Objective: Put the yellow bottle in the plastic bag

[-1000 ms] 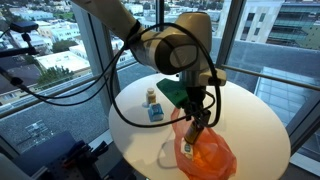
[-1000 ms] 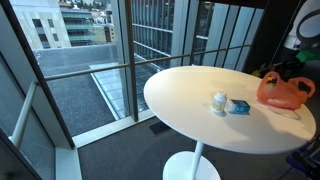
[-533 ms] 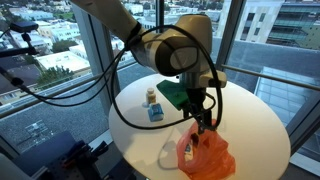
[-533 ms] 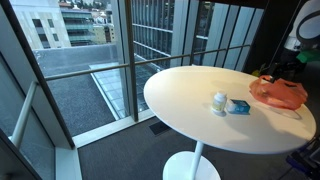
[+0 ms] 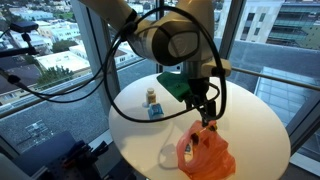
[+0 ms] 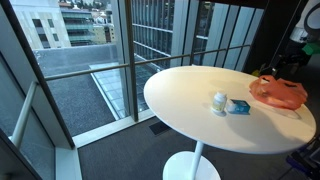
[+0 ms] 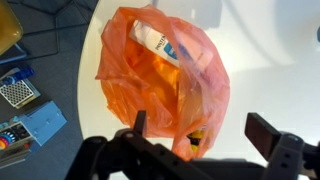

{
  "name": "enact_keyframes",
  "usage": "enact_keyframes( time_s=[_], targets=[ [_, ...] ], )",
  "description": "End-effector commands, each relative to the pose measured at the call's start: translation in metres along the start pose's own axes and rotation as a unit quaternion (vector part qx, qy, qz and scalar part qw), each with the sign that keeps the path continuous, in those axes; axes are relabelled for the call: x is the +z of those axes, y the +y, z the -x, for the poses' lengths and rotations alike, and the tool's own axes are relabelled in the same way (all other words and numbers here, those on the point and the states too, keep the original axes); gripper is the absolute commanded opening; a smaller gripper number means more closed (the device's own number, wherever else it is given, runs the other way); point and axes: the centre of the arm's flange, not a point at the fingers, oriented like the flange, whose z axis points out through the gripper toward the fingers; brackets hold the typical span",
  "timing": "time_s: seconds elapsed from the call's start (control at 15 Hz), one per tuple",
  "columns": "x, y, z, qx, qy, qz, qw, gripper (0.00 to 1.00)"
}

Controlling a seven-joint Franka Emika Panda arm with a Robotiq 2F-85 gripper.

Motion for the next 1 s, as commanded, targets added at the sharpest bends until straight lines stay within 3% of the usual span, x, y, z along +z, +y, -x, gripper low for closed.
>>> enact_keyframes(
  time_s=[0.0, 0.4, 0.93],
  targets=[
    [-0.018, 0.02, 0.011, 0.012, 0.006, 0.003, 0.9999, 1.0],
    [-0.015, 0.042, 0.003, 0.043, 0.016, -0.003, 0.9989, 1.0],
    [-0.01, 0.039, -0.003, 0.038, 0.015, 0.001, 0.9991, 1.0]
  ],
)
